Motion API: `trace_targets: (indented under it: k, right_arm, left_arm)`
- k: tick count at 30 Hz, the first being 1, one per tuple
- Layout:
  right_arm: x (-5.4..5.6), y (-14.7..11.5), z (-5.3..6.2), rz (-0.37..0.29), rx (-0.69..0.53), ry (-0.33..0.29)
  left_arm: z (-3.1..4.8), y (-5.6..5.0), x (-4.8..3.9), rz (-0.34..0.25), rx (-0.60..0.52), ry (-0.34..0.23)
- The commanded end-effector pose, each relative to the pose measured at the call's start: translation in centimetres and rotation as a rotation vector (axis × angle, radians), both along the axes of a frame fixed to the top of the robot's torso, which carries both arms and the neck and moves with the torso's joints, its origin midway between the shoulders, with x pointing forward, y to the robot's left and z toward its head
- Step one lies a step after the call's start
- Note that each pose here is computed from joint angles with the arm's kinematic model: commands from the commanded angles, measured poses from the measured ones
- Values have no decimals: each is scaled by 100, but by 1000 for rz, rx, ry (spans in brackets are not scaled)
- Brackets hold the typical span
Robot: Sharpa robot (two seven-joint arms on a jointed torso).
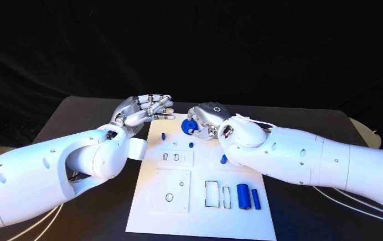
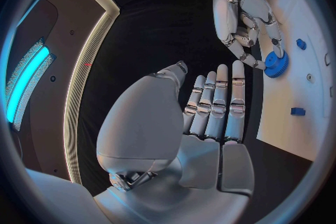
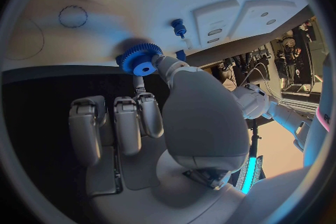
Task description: Assemble the parts on the task board
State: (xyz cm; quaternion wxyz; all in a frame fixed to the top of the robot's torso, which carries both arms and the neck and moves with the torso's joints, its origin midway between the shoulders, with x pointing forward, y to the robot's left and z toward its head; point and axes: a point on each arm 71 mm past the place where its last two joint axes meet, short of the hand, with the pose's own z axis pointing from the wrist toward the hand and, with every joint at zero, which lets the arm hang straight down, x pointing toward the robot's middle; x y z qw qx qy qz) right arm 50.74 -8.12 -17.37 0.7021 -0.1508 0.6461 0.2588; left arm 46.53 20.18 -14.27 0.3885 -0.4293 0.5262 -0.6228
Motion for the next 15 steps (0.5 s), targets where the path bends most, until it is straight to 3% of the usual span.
trace_targets:
  k: [1, 15]
  right_arm:
    - [-11, -4, -19, -5, -8, -7]
    - [-33, 9, -8, 2, 12, -20]
  left_arm:
    - [17, -21, -1, -17, -5, -12]
    - [16, -10, 1, -13, -4, -12]
